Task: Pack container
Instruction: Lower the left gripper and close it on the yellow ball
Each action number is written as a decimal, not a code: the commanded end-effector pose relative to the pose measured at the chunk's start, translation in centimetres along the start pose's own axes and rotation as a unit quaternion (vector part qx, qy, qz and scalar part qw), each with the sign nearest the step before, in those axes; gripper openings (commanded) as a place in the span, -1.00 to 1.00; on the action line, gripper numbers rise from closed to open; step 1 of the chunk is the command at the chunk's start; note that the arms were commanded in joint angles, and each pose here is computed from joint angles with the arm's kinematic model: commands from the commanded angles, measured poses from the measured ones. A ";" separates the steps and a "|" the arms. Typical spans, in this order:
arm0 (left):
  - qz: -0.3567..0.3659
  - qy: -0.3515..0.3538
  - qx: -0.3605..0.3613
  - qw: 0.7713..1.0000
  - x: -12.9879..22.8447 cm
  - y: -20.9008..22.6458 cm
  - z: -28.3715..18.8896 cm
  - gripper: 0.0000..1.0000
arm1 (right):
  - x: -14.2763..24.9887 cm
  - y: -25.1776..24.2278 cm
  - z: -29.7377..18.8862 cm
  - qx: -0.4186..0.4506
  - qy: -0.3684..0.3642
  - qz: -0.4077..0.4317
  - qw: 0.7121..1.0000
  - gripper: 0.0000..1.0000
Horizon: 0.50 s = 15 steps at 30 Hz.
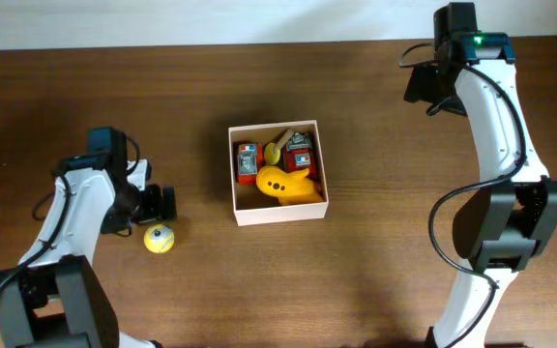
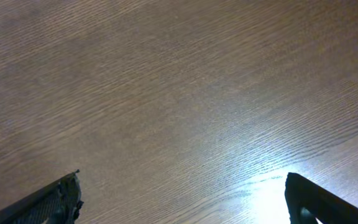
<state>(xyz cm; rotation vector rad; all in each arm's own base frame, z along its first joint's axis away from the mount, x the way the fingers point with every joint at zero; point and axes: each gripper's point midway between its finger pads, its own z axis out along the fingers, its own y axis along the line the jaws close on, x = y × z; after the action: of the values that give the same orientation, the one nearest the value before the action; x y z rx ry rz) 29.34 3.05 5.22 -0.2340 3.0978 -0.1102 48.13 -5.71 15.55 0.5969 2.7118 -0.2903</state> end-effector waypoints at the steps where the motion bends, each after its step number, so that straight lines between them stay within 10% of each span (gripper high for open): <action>1: 0.009 0.020 0.009 1.000 1.4 -0.2 1.2 0.99 | 0.0 -0.3 0.2 0.005 0.001 0.003 1.000 0.98; 15: 0.007 0.038 0.044 0.998 3.5 -1.2 3.7 1.00 | 0.0 -0.3 0.2 0.005 0.001 0.003 1.000 0.98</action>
<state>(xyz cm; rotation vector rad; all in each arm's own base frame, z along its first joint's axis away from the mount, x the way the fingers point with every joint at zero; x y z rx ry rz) 26.78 1.66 2.26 -0.2334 3.1495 -0.2123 48.13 -5.69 15.55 0.5964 2.7119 -0.2902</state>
